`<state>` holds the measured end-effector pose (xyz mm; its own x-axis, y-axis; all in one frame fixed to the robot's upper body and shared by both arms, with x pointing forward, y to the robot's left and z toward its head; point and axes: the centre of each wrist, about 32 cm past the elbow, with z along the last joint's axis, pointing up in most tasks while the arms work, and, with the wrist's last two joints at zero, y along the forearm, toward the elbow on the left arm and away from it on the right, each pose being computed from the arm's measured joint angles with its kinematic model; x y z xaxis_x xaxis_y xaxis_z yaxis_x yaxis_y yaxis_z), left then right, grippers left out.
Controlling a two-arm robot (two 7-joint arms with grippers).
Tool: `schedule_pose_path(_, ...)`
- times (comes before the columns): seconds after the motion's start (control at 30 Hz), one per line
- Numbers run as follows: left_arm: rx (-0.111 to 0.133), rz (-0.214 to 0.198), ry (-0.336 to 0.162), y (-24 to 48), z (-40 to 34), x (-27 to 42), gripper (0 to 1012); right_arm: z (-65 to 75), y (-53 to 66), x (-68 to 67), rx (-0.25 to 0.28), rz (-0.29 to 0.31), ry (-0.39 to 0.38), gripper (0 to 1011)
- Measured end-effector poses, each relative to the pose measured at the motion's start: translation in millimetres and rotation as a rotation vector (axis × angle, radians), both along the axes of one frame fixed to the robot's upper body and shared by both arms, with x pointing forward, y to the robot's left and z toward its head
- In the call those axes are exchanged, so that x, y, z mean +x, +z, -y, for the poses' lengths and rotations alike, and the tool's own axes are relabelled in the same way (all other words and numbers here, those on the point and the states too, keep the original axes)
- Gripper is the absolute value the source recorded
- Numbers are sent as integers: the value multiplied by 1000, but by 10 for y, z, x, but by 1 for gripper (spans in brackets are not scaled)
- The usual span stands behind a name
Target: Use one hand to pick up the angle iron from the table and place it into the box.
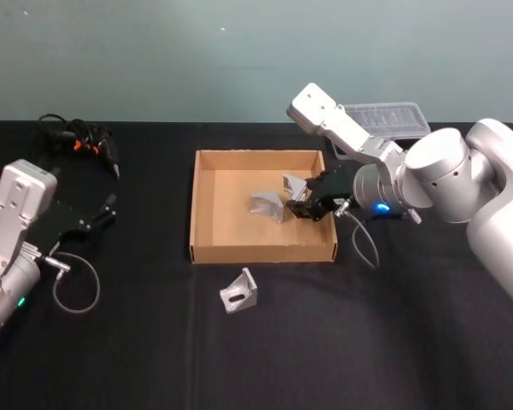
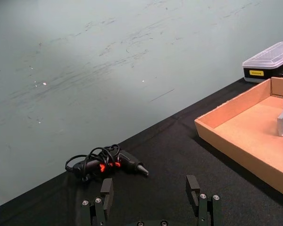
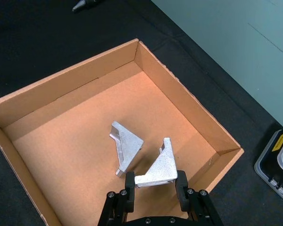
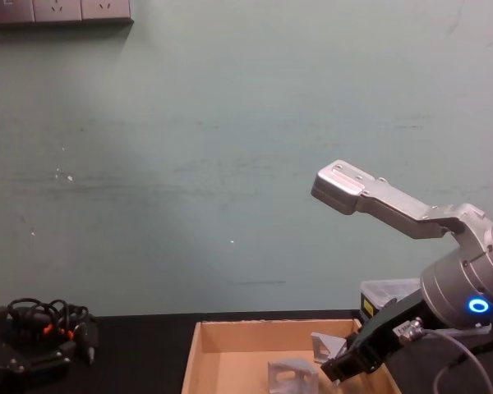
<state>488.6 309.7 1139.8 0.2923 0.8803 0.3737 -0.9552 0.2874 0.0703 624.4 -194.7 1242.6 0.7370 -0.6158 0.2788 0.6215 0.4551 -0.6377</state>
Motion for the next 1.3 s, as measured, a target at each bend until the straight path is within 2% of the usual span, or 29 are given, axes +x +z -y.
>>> schedule_pose_path(0.07, 0, 0, 0, 0, 0, 0, 1012, 1, 1, -2, 0, 0, 0, 527)
schedule_pose_path(0.17, 0, 0, 0, 0, 0, 0, 1011, 3, 3, -4, 0, 1, 0, 591)
schedule_pose_path(0.23, 0, 0, 0, 0, 0, 0, 1011, 3, 2, -6, 1, 1, 1, 672)
schedule_pose_path(0.33, 0, 0, 0, 0, 0, 0, 1011, 3, 2, -7, 0, 1, 1, 726)
schedule_pose_path(0.47, 0, 0, 0, 0, 0, 0, 1011, 3, 3, -9, 1, 1, 1, 879)
schedule_pose_path(0.67, 0, 0, 0, 0, 0, 0, 1011, 4, 3, -10, 1, 0, 1, 1003)
schedule_pose_path(1.07, 0, 0, 0, 0, 0, 0, 1012, 8, 3, -21, 4, 2, 2, 1003)
schedule_pose_path(1.3, 0, 0, 0, 0, 0, 0, 1011, 51, 52, -155, 59, 35, 31, 1003)
